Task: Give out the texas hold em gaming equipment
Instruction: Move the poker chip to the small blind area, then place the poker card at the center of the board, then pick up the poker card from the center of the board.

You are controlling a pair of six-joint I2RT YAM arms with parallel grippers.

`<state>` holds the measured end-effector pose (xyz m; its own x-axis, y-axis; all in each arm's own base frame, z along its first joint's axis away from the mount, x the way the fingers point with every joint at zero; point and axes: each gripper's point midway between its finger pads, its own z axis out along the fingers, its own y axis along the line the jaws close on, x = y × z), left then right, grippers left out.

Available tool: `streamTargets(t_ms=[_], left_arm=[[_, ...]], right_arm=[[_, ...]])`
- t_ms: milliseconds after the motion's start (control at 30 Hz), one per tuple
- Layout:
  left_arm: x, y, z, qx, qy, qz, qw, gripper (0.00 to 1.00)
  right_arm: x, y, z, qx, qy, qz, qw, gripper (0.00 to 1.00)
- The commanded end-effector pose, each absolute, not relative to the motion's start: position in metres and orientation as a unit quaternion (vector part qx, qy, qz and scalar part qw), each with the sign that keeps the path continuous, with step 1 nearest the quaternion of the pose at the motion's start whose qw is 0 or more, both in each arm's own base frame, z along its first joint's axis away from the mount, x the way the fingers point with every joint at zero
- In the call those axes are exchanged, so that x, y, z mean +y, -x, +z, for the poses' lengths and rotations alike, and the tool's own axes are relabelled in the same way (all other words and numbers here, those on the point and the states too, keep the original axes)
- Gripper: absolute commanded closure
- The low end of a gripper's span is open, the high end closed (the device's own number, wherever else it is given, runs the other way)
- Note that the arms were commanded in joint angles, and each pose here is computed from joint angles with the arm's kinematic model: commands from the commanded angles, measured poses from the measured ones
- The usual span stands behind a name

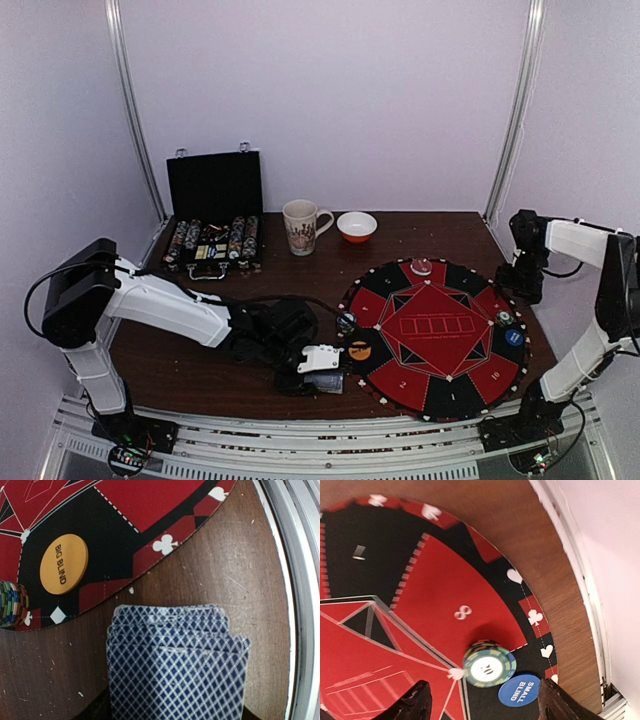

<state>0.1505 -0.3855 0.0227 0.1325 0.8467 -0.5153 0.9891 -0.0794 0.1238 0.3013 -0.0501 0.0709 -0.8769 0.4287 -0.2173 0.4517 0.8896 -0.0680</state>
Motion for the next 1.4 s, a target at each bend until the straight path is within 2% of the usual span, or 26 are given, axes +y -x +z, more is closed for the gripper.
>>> streamTargets(t_ms=[0,100,267,400,500,633,800,967,1033,1367], left_arm=[[-0.375,-0.144,0.006,0.651,-0.717,-0.160,0.192,0.32],[-0.377,-0.145,0.006,0.651,-0.717,-0.161,0.192,0.26],[-0.384,-0.140,0.015,0.630,-0.729,-0.180,0.197,0.08],[-0.383,-0.141,0.009,0.626,-0.732,-0.191,0.191,0.06],[-0.384,-0.148,0.008,0.631,-0.727,-0.200,0.183,0.11],[-0.388,-0.139,0.003,0.625,-0.731,-0.223,0.158,0.24],[-0.379,-0.135,-0.012,0.631,-0.735,-0.208,0.139,0.35],[-0.383,-0.146,0.002,0.637,-0.727,-0.191,0.170,0.41],[-0.385,-0.153,0.013,0.639,-0.722,-0.182,0.191,0.45],[-0.381,-0.170,0.066,0.636,-0.717,-0.142,0.247,0.45]], right_arm=[[-0.031,-0.306,0.113,0.968,-0.199,-0.038,0.149,0.25],[-0.015,-0.301,0.120,0.972,-0.177,-0.031,0.150,0.25],[0.015,-0.295,0.124,0.978,-0.142,-0.018,0.155,0.24],[0.033,-0.294,0.131,0.978,-0.124,-0.005,0.165,0.24],[0.046,-0.293,0.137,0.979,-0.110,0.003,0.170,0.24],[0.057,-0.291,0.141,0.980,-0.095,0.007,0.173,0.25],[0.066,-0.287,0.143,0.980,-0.089,0.012,0.179,0.25],[0.083,-0.286,0.149,0.979,-0.078,0.042,0.184,0.24],[0.100,-0.285,0.155,0.976,-0.066,0.078,0.191,0.24],[0.236,-0.271,0.184,0.906,0.015,0.365,0.213,0.25]])
